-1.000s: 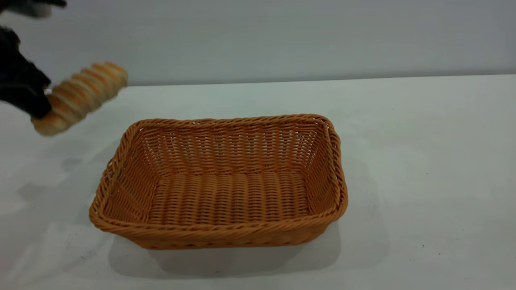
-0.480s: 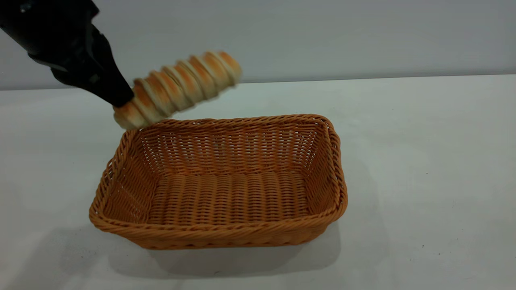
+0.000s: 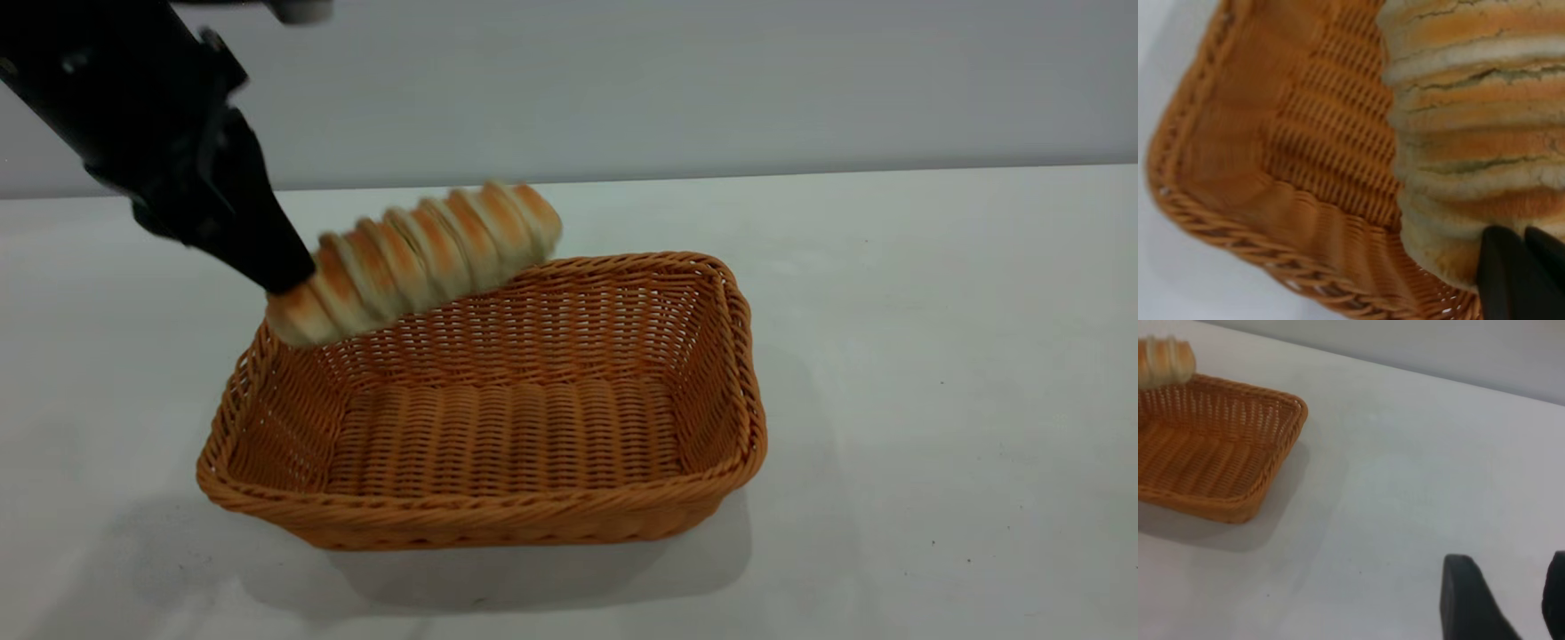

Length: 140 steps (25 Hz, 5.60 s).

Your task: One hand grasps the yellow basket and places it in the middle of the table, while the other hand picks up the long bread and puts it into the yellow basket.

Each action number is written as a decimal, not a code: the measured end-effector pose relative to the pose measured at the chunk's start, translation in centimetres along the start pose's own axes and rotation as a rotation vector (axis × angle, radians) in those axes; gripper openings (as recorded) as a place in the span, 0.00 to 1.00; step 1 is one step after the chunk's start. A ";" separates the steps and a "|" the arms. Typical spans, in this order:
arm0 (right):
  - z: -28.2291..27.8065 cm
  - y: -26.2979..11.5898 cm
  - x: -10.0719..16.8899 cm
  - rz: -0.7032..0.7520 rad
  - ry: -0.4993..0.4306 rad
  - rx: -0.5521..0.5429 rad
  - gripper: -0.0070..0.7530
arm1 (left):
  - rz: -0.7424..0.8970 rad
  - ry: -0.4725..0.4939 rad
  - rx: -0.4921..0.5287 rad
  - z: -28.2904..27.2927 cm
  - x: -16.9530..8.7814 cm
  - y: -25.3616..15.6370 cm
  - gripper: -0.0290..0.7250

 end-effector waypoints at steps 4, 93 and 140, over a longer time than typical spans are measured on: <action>0.0 0.0 0.0 0.002 0.000 0.000 0.43 | 0.004 -0.036 0.024 1.5 -0.2 -0.3 0.04; -0.3 -2.2 0.1 0.053 0.046 0.141 0.36 | -0.318 0.631 -0.462 -26.1 -20.7 -11.3 0.49; 0.1 -2.6 -0.4 0.017 0.026 0.148 0.36 | -0.318 0.538 -0.379 -16.0 -22.2 -15.5 0.48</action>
Point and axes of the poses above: a point on each arm's last joint axis where the gripper is mounted, z pointing out along that axis toward the gripper, x along the wrist's bending axis when the last joint is at zero, y = z × x, the point moved 7 cm from there along z, pointing out along that axis toward the gripper, and after that the axes turned 12 degrees about z, right-handed, at the moved point
